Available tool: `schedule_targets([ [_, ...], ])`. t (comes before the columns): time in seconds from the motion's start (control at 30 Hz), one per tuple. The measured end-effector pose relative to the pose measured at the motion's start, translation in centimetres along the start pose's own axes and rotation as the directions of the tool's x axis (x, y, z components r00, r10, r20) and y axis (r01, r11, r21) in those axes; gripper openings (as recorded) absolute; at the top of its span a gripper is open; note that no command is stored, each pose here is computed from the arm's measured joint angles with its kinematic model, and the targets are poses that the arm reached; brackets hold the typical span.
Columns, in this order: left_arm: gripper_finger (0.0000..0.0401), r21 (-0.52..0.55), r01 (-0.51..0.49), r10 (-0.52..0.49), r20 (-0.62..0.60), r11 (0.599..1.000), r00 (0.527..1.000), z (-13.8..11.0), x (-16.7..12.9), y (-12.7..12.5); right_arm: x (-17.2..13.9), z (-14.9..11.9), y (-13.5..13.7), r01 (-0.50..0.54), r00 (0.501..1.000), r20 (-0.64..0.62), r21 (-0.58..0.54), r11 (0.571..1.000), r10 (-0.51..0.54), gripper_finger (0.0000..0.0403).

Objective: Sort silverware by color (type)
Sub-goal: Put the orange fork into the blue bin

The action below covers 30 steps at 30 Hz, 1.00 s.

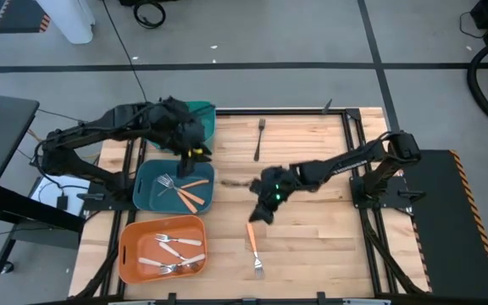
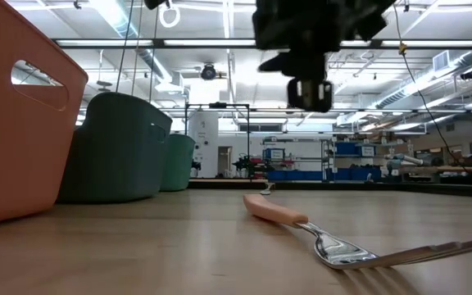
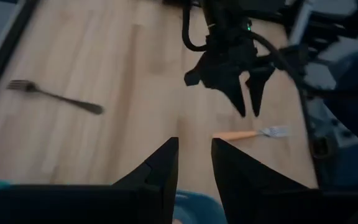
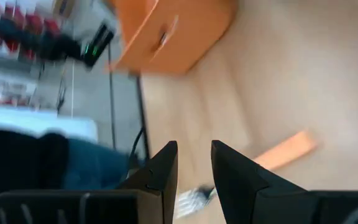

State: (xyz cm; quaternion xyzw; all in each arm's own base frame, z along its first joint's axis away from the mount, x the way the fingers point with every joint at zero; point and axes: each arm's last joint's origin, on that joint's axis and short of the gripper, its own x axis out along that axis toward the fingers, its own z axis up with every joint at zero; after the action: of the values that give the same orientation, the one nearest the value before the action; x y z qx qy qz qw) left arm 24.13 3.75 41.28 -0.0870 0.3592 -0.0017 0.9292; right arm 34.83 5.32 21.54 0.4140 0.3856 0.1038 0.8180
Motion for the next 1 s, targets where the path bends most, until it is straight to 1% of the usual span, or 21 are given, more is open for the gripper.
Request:
schedule_targets([
  [0.07,0.0105,0.02,0.026,-0.026,0.0,0.999,1.0,0.0,0.2,-0.9,0.6,-1.3,0.9,-0.007,0.999,-0.05,-0.018,1.0,0.006,0.0105],
  [0.2,0.0105,-0.004,0.03,-0.03,0.02,1.0,0.999,0.3,0.7,-2.5,1.4,-3.9,2.0,0.014,0.988,-0.155,-0.037,0.999,-0.019,0.0105],
  [0.27,0.0105,-0.012,0.036,-0.036,0.023,0.999,0.999,0.3,1.2,-3.2,1.7,-4.8,2.6,0.005,0.983,-0.182,-0.054,0.999,-0.015,0.0105],
  [0.37,0.0105,-0.025,0.071,-0.071,0.016,0.997,0.997,0.4,2.1,-4.4,2.0,-5.9,3.3,-0.003,0.978,-0.208,-0.069,0.998,-0.012,0.0105],
  [0.4,0.0105,-0.032,0.08,-0.08,-0.007,0.996,0.997,0.3,2.6,-4.8,2.1,-6.1,3.5,-0.007,0.977,-0.213,-0.065,0.998,-0.007,0.0105],
  [0.47,0.0105,-0.053,0.104,-0.105,-0.026,0.993,0.994,0.4,3.9,-5.9,2.3,-6.7,3.9,-0.002,0.974,-0.226,-0.038,0.999,-0.007,0.0105],
  [0.57,0.0105,-0.077,0.13,-0.134,-0.055,0.989,0.989,0.3,5.8,-7.5,2.5,-7.9,4.4,0.022,0.965,-0.262,0.032,0.999,-0.013,0.0105],
  [0.63,0.0105,-0.091,0.137,-0.144,-0.072,0.986,0.987,0.1,7.2,-8.6,2.7,-8.9,5.0,0.016,0.956,-0.293,0.055,0.998,0.0,0.0105],
  [0.7,0.0105,-0.086,0.147,-0.155,-0.1,0.985,0.983,-0.1,8.7,-9.7,2.9,-10.4,6.1,-0.014,0.944,-0.329,0.041,0.999,0.027,0.0105],
  [0.77,0.0105,-0.063,0.168,-0.174,-0.106,0.984,0.979,-0.3,10.0,-10.8,3.0,-12.1,7.0,-0.033,0.928,-0.371,0.016,0.999,0.037,0.0105],
  [0.8,0.0105,-0.046,0.172,-0.177,-0.129,0.984,0.976,-0.6,10.7,-11.3,3.1,-12.9,7.4,-0.038,0.921,-0.387,-0.003,0.999,0.034,0.0105],
  [0.87,0.0105,-0.007,0.187,-0.186,-0.135,0.982,0.973,-0.9,12.3,-12.3,3.1,-14.5,7.9,-0.033,0.909,-0.417,-0.05,0.998,0.009,0.0105],
  [0.9,0.0105,0.004,0.185,-0.182,-0.159,0.983,0.97,-1.2,13.1,-12.7,3.0,-15.2,8.1,-0.025,0.906,-0.424,-0.067,0.997,-0.006,0.0105],
  [1.0,0.0105,0.019,0.193,-0.186,-0.193,0.981,0.963,-2.0,15.9,-13.8,3.0,-16.5,8.3,0.031,0.916,-0.395,-0.091,0.995,-0.065,0.0105],
])
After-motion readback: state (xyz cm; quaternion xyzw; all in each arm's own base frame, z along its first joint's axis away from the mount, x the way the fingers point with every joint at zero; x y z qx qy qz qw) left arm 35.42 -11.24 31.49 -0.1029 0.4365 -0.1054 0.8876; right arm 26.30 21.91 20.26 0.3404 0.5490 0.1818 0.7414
